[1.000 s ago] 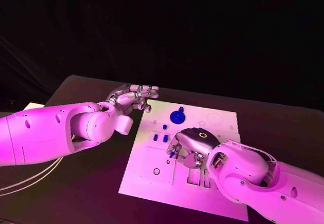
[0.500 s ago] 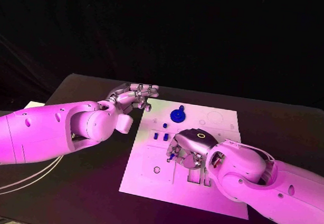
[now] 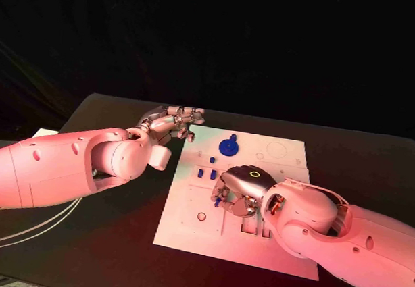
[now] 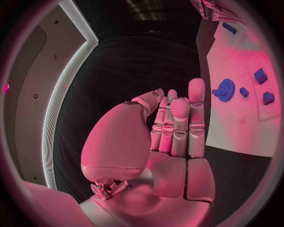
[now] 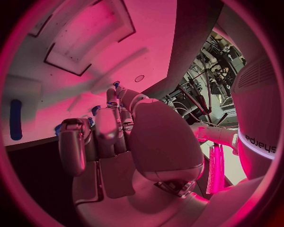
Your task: Assemble the parts on the task board
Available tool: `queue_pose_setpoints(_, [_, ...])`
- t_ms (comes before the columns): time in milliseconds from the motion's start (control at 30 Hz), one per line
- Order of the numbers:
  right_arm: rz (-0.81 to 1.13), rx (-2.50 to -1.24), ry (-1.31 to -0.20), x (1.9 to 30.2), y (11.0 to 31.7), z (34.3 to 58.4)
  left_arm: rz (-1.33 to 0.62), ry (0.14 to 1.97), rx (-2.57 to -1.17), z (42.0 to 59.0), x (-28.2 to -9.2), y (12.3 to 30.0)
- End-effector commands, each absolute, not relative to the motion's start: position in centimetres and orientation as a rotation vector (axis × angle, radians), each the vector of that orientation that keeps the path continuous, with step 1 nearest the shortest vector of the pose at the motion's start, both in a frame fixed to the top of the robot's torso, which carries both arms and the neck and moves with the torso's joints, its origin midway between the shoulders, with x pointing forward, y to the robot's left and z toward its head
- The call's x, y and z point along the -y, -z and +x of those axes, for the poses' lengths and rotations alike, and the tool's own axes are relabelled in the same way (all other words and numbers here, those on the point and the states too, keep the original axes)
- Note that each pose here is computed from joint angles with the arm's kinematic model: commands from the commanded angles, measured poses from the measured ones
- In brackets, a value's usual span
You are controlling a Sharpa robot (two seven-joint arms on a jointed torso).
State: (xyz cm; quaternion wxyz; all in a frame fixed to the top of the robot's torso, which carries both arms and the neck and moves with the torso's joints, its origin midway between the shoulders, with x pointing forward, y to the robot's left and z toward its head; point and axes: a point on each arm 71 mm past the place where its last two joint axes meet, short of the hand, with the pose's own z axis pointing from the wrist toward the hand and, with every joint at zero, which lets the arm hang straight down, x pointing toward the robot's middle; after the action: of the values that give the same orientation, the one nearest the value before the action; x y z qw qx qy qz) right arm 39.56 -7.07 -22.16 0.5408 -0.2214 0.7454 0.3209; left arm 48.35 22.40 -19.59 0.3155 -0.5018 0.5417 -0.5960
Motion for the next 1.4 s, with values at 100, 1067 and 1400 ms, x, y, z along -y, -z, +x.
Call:
queue_pose_setpoints(100, [-0.55,-1.789,-0.761,6.9,22.5,39.5,-1.323,1.599,-1.446,48.3,-22.1,19.6])
queue_pose_setpoints(1067, [-0.53,-1.8,-0.708,6.9,23.2,39.9,-1.327,1.6,-1.459,48.2,-22.1,19.6])
queue_pose_setpoints(1400, [-0.459,-1.749,-0.759,8.9,21.7,39.6,-1.328,1.602,-1.463,48.2,-22.3,19.7])
